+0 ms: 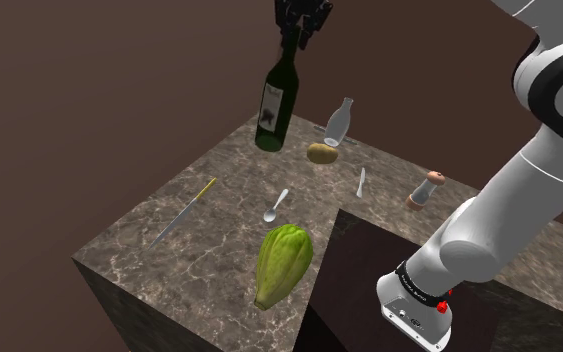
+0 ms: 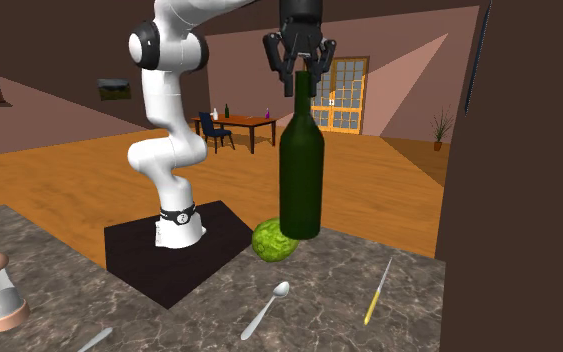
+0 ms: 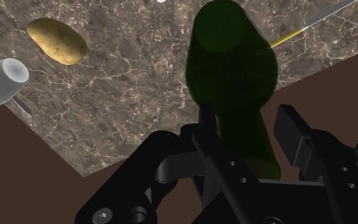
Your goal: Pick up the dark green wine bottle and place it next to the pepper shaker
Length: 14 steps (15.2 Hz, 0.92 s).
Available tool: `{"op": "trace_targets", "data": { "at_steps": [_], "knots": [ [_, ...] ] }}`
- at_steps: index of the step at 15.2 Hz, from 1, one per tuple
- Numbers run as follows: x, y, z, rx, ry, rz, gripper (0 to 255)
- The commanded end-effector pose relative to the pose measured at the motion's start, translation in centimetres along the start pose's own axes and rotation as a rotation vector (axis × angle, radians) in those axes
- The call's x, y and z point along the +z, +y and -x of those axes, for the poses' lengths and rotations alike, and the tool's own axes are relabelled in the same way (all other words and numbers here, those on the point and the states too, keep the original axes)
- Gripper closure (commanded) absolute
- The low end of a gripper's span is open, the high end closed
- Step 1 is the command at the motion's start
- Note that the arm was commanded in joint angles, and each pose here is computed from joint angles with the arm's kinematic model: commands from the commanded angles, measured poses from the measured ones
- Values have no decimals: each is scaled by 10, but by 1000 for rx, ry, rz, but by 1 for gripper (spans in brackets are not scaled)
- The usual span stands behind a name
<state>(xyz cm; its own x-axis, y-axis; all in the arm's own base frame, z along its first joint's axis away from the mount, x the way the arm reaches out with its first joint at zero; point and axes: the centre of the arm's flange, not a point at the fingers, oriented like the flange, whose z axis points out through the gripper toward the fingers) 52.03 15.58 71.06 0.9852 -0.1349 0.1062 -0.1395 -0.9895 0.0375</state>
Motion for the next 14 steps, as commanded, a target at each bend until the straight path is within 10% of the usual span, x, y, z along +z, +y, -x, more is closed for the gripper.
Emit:
{"op": "trace_targets", "data": {
  "at_steps": [1,14],
  "knots": [
    [-8,0,-1,0,0,0,255],
    [-43,139,93,0,0,0,255]
  ]
}}
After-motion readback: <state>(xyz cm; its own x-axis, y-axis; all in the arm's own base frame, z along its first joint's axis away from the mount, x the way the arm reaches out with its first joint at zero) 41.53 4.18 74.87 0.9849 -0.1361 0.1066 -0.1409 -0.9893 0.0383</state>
